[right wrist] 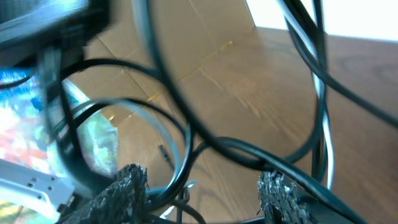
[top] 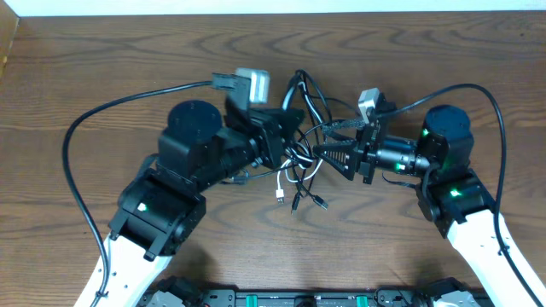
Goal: Untangle cables
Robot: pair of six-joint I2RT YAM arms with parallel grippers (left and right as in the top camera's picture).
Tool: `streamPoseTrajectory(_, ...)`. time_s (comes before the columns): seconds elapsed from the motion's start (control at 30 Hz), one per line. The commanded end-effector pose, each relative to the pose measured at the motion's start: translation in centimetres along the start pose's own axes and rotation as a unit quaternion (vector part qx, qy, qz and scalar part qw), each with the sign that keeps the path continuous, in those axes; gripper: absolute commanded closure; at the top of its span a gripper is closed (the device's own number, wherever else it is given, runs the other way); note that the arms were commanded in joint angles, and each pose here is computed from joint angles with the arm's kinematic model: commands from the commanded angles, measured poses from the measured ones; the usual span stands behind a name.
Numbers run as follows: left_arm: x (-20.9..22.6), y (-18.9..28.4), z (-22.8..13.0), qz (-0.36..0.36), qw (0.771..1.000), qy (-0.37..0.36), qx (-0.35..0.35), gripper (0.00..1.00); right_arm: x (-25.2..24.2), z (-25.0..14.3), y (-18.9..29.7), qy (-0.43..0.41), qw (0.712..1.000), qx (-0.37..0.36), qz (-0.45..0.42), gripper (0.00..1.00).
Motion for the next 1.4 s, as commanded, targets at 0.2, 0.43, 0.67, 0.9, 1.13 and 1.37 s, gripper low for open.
streamPoseTrajectory(0.2, 1.4, 1.4, 3.8, 0.018, 0.984, 0.16, -0.07, 0.92, 2.1, 2.7, 1.6, 0.182, 0.983, -0.03, -0.012, 0.42)
streamPoseTrajectory(0.43, 1.4, 1.4, 3.8, 0.015, 0.982, 0.176, -0.071, 0.92, 3.5, 2.0, 1.8, 0.212, 0.977, -0.024, 0.023, 0.36)
streamPoseTrajectory(0.67, 1.4, 1.3, 3.9, 0.011, 0.97, 0.232, -0.072, 0.93, 4.5, -1.1, 1.6, 0.211, 0.976, 0.022, 0.056, 0.36)
streamPoseTrajectory(0.9, 1.9, 0.7, 3.8, 0.015, 0.951, 0.301, -0.071, 0.92, 6.5, -1.8, 0.3, 0.229, 0.969, 0.03, 0.09, 0.35)
streamPoseTrajectory(1.13, 0.9, 0.0, 2.4, 0.007, 0.95, 0.309, -0.044, 0.93, 5.5, -2.5, -0.8, 0.234, 0.969, 0.05, 0.064, 0.34)
streamPoseTrajectory(1.37, 0.3, -0.2, 1.6, 0.003, 0.952, 0.305, -0.03, 0.92, 4.8, -3.0, -1.5, 0.229, 0.97, 0.055, 0.065, 0.34)
Point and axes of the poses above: each gripper's point midway between its finger pads, its own y axis back along the fingers, its own x axis along the line the jaws close on, z = x × y, the point moved 1 cm from there along y, back along the fingers, and after that the axes turned 15 degrees about y, right-handed, at the moved point
